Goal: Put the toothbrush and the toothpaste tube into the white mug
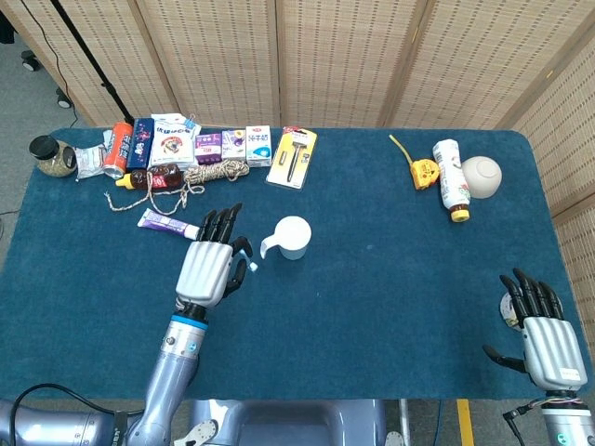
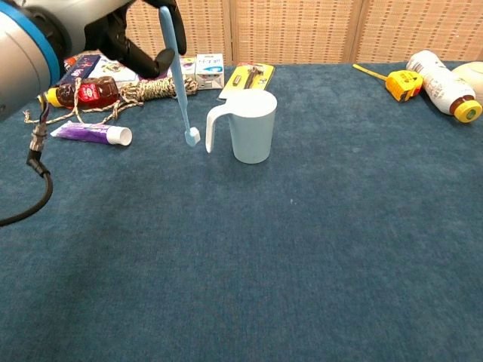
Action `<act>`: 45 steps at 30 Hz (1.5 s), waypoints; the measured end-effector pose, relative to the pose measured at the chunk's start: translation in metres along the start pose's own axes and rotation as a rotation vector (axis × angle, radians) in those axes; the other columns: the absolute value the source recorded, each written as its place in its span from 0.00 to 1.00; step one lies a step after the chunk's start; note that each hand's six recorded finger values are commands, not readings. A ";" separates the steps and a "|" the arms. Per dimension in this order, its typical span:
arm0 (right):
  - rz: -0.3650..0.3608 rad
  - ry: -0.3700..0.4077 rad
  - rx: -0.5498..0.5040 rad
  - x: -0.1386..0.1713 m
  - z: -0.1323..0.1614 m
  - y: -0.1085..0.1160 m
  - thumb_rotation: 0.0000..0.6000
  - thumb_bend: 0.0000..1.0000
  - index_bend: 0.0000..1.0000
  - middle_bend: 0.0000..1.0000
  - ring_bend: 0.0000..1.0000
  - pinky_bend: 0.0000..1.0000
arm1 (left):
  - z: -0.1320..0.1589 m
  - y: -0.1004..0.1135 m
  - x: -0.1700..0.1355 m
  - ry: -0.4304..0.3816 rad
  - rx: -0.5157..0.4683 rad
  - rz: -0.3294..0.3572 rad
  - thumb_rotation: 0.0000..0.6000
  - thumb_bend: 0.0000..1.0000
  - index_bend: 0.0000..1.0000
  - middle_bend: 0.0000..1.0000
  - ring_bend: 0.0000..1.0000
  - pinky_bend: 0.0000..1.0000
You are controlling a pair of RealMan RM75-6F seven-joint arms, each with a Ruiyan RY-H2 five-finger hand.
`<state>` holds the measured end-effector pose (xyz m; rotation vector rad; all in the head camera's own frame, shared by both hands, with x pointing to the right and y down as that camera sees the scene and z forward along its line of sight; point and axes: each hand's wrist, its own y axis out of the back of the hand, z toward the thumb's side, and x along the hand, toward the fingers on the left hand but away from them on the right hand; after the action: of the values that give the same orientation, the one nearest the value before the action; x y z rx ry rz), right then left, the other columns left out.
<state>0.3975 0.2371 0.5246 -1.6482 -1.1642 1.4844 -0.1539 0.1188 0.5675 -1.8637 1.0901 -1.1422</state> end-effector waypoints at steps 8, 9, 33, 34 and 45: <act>0.011 -0.011 0.002 -0.004 -0.002 -0.003 1.00 0.00 0.00 0.00 0.00 0.00 | 0.022 0.025 0.020 -0.017 -0.010 0.032 1.00 0.50 0.51 0.00 0.00 0.00; 0.014 -0.013 0.002 -0.004 -0.002 -0.003 1.00 0.00 0.00 0.00 0.00 0.00 | 0.025 0.027 0.023 -0.021 -0.011 0.035 1.00 0.49 0.51 0.00 0.00 0.00; 0.045 -0.082 -0.003 -0.023 -0.017 -0.010 1.00 0.00 0.00 0.00 0.00 0.00 | 0.053 -0.005 0.073 0.003 0.007 0.008 1.00 0.49 0.48 0.00 0.00 0.00; 0.046 -0.082 -0.003 -0.024 -0.017 -0.010 1.00 0.00 0.00 0.00 0.00 0.00 | 0.053 -0.007 0.074 0.005 0.006 0.005 1.00 0.49 0.46 0.00 0.00 0.00; 0.044 -0.083 -0.006 -0.024 -0.018 -0.009 1.00 0.00 0.00 0.00 0.00 0.00 | 0.056 -0.017 0.074 0.008 -0.027 -0.008 1.00 0.47 0.24 0.00 0.00 0.00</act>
<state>0.4138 0.2212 0.5462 -1.6398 -1.1845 1.5919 -0.0783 0.0659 0.5860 -1.8869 1.1093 -1.1458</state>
